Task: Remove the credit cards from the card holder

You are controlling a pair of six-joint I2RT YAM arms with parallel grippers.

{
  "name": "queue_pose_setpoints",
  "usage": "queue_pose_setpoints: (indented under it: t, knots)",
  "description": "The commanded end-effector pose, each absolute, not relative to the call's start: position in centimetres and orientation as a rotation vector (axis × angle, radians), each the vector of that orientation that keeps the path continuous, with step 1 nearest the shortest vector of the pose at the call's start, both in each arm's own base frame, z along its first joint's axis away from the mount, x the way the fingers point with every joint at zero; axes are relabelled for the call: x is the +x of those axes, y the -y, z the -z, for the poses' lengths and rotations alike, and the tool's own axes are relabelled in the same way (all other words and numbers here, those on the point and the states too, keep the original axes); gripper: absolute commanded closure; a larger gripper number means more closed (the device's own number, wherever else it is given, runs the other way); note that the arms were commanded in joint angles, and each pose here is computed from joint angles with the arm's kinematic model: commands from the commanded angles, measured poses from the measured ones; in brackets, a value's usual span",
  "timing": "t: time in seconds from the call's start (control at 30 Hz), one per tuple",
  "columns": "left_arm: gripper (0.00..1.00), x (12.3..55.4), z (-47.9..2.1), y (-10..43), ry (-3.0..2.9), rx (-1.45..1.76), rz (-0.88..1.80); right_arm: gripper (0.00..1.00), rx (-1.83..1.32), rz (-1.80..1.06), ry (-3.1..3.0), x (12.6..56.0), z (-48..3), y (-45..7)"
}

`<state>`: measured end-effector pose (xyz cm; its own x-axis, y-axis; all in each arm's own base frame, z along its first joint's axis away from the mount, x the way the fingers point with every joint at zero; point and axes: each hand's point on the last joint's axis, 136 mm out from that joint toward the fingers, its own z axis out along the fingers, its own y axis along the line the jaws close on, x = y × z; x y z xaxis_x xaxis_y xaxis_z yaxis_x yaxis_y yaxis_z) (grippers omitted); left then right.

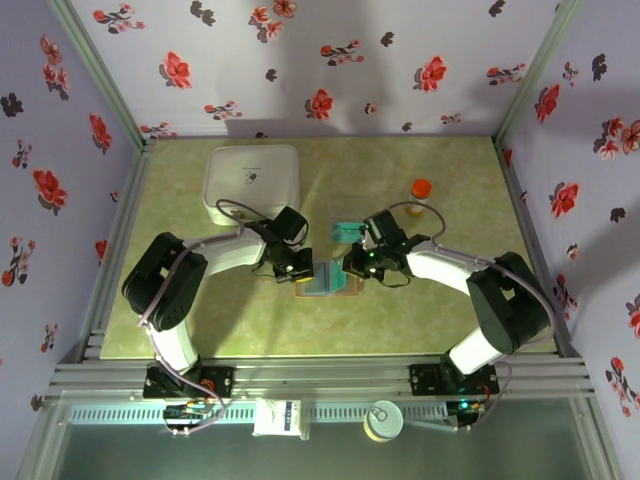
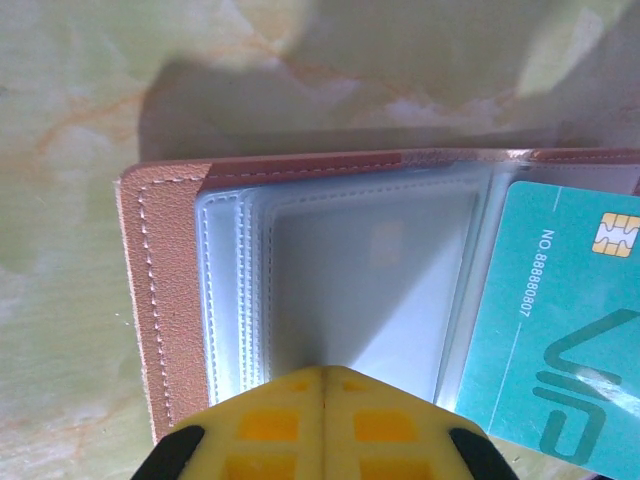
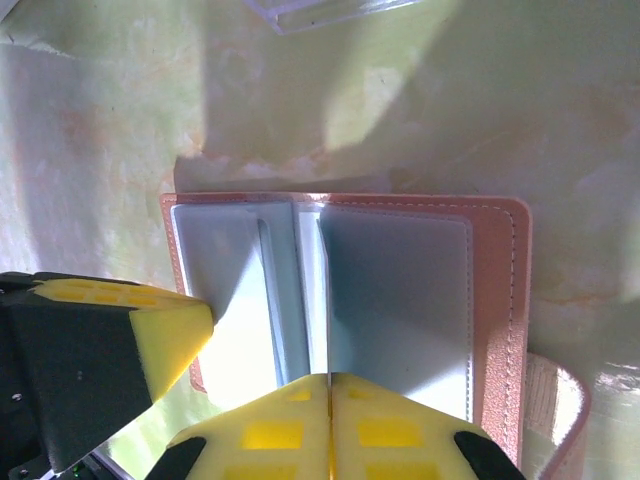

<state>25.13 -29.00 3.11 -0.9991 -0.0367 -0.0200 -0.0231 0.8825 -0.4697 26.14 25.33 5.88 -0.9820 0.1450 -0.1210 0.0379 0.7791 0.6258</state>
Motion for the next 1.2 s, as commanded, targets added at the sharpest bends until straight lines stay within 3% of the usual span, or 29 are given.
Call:
queue_pose_setpoints:
  t: [0.0,0.47,1.17]
  knots:
    - [1.0,25.5,-3.9,29.1,-3.0,-0.051,0.796,0.92,0.104,-0.951,-2.79,26.7,-7.2,-25.1]
    - [0.99,26.7,-6.3,27.9,-2.932,-0.087,0.844,0.95,-0.316,-0.719,-2.715,28.6,-11.5,-24.4]
    - [0.98,26.3,-6.8,24.9,-2.901,-0.174,0.831,1.0,-1.671,-0.092,-2.285,33.1,-14.2,-22.7]
